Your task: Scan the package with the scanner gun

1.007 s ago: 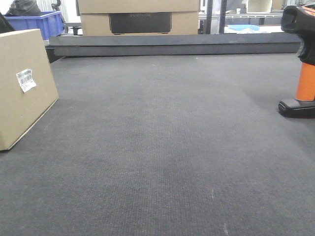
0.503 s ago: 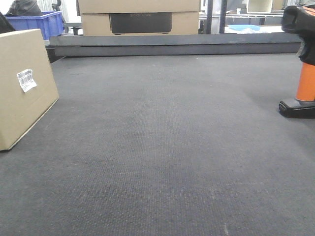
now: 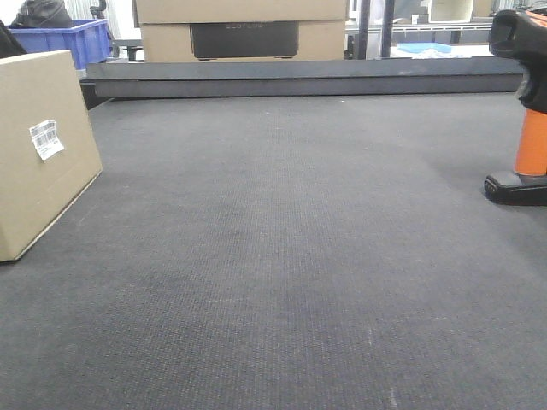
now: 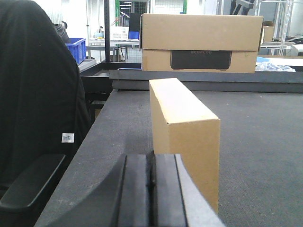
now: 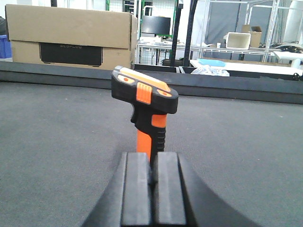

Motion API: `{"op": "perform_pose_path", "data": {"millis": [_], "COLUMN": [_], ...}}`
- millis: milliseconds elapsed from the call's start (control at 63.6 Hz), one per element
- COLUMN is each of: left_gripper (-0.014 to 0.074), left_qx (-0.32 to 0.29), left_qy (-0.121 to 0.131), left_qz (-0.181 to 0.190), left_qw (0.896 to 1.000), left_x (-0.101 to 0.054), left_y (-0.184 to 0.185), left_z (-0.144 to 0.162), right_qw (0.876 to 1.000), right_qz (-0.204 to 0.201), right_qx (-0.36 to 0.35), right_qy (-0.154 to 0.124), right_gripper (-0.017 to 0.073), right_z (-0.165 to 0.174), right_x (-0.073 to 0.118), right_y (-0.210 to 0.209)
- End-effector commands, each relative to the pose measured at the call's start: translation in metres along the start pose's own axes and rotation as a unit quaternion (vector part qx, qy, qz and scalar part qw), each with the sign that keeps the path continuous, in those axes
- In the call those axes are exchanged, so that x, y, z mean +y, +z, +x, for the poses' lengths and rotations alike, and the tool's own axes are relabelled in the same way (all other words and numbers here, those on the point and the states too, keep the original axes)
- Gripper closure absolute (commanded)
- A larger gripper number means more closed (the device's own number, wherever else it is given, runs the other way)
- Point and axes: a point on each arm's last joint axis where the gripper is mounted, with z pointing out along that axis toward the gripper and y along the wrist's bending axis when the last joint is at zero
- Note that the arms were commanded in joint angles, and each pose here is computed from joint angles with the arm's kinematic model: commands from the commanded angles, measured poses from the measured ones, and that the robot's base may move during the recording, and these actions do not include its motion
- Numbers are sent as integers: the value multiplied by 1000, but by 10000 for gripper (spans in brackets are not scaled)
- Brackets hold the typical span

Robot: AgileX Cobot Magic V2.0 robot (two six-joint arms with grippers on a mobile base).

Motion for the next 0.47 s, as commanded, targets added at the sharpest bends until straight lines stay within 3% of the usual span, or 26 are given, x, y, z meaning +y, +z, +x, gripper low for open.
{"op": "perform_pose_path", "data": {"millis": [0,456], "left_gripper": [696,696], "left_qx": [-15,-15], "left_qy": [-7,-7], "left_qz": [2,2], "left_qw": [1000,1000], "left_x": [0,0], "left_y": [0,0], "left_z": [-3,-3], "right_qw": [1000,1000], "right_qz": [0,0], "right_qx": [-13,-13], "right_qy": [-4,-4], "right_gripper": [721,721], "right_z": [-2,-2], "right_x": [0,0], "right_y": [0,0]}}
